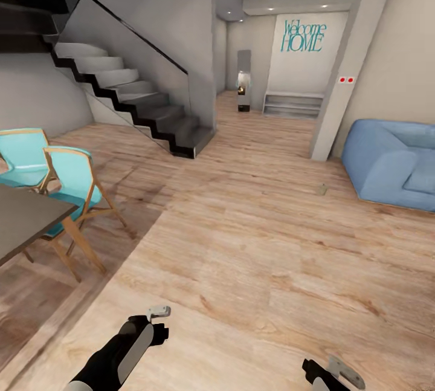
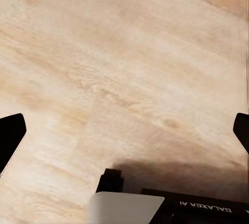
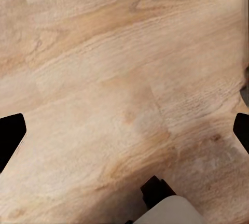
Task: Place each of the two pumpkins and all three candles from the living room inside a cabinet in the living room (use any cabinet), then make sure every cabinet is closed, and position the cauldron so it is next to a table in the living room.
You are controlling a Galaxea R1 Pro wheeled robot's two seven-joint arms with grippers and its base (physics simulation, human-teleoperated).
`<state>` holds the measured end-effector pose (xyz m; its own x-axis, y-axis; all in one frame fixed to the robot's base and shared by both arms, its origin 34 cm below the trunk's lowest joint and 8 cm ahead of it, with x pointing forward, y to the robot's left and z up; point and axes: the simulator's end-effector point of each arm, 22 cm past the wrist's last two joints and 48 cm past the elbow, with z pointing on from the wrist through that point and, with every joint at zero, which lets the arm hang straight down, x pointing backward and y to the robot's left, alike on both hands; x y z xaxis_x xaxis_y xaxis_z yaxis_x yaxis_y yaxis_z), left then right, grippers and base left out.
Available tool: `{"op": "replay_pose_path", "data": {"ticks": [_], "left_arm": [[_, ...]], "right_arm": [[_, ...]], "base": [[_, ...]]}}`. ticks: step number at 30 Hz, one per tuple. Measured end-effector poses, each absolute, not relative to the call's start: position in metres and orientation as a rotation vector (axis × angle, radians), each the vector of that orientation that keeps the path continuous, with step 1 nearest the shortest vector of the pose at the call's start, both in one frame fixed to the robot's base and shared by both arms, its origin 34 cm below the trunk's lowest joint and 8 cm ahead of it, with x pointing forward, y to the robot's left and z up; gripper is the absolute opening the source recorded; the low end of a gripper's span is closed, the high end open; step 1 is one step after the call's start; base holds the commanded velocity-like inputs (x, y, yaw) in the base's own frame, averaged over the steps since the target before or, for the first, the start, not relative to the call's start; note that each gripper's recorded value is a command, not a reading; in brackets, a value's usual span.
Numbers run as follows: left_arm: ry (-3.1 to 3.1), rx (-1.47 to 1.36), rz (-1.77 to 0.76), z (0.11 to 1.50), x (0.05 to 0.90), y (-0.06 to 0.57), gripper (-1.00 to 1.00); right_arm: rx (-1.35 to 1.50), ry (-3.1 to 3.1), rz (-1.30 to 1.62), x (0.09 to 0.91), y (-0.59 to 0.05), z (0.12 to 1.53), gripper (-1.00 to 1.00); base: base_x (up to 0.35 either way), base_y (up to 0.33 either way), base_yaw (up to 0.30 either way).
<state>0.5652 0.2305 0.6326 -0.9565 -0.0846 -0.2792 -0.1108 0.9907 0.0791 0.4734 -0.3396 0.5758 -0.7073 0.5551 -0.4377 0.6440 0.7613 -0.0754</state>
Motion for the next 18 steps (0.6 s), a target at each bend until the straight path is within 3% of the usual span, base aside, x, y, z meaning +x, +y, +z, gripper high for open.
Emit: {"op": "replay_pose_path", "data": {"ticks": [18], "left_arm": [[2.834, -0.147, 0.134, 0.6388, 0.5703, 0.2304, 1.0]], "right_arm": [[0.927, 2.55, -0.306, 0.4772, -0.341, 0.5803, 1.0]], "base": [[0.328, 0.0, -0.253]]}}
